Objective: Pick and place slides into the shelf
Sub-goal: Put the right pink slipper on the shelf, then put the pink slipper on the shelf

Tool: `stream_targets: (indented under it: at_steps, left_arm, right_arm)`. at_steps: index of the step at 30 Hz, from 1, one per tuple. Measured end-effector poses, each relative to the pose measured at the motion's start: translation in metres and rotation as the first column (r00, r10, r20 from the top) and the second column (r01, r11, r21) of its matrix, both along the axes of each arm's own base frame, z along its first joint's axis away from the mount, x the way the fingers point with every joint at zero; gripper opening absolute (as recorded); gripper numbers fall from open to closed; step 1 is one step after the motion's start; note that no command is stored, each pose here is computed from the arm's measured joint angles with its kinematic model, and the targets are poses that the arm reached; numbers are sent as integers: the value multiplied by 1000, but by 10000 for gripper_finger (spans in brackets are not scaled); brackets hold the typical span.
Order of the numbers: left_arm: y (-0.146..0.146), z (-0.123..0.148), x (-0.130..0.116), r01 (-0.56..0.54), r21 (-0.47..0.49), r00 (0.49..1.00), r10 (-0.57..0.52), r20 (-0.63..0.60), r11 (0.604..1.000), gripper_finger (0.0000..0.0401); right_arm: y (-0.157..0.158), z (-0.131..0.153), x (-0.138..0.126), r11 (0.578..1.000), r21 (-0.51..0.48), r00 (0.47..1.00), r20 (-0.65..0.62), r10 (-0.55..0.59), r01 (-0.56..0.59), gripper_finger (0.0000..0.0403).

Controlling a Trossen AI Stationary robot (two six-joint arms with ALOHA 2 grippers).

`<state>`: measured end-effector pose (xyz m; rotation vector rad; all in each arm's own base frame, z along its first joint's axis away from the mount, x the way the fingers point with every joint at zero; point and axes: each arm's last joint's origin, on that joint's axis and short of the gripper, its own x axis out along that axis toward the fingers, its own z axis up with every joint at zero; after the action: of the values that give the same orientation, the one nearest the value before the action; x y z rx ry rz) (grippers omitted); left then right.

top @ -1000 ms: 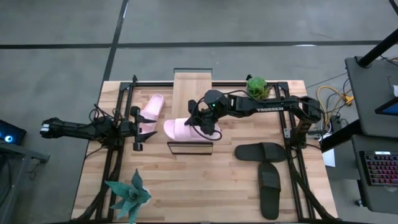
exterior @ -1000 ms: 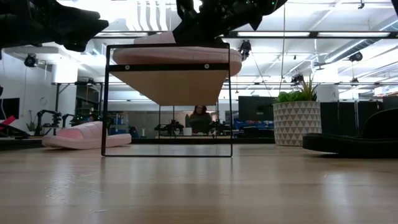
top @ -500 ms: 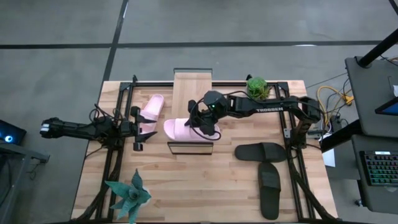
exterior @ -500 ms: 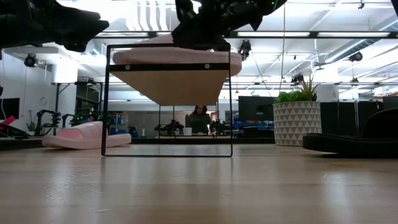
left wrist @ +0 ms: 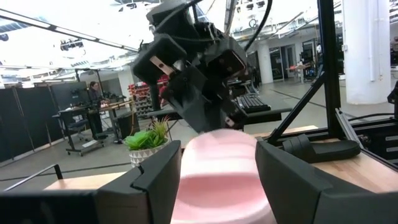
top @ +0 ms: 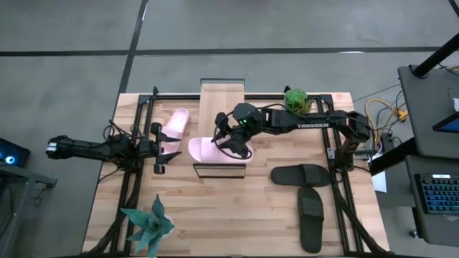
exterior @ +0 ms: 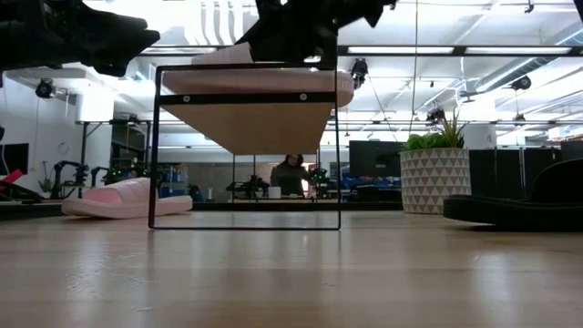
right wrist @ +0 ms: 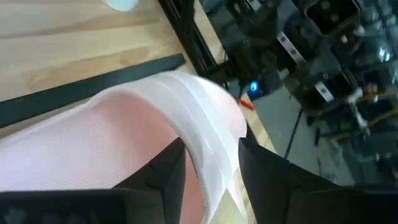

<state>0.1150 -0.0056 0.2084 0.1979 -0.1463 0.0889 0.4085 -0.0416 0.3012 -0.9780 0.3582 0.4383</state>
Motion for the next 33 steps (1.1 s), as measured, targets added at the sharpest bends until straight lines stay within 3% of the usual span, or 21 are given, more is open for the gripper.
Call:
stream_targets:
  at_steps: [4,18,25,29,33]
  left_arm:
    - [0,0,0,0,0,1000,0,3,1000,193]
    - [0,0,0,-1,6,1000,1,2,1000,193]
    - [0,0,0,-1,7,1000,1,1,1000,193]
    - [0,0,0,-4,6,1000,4,0,1000,193]
    - [0,0,0,-5,6,1000,5,-2,1000,193]
  right_arm:
    - [2,12,1,996,18,996,-18,-85,86,139]
    - [7,12,-3,996,59,995,-77,-56,60,149]
    - [8,37,-12,993,91,997,-20,-77,78,155]
    - [9,56,-24,974,190,992,0,-130,127,146]
    - [11,77,-45,919,337,978,-36,-204,205,136]
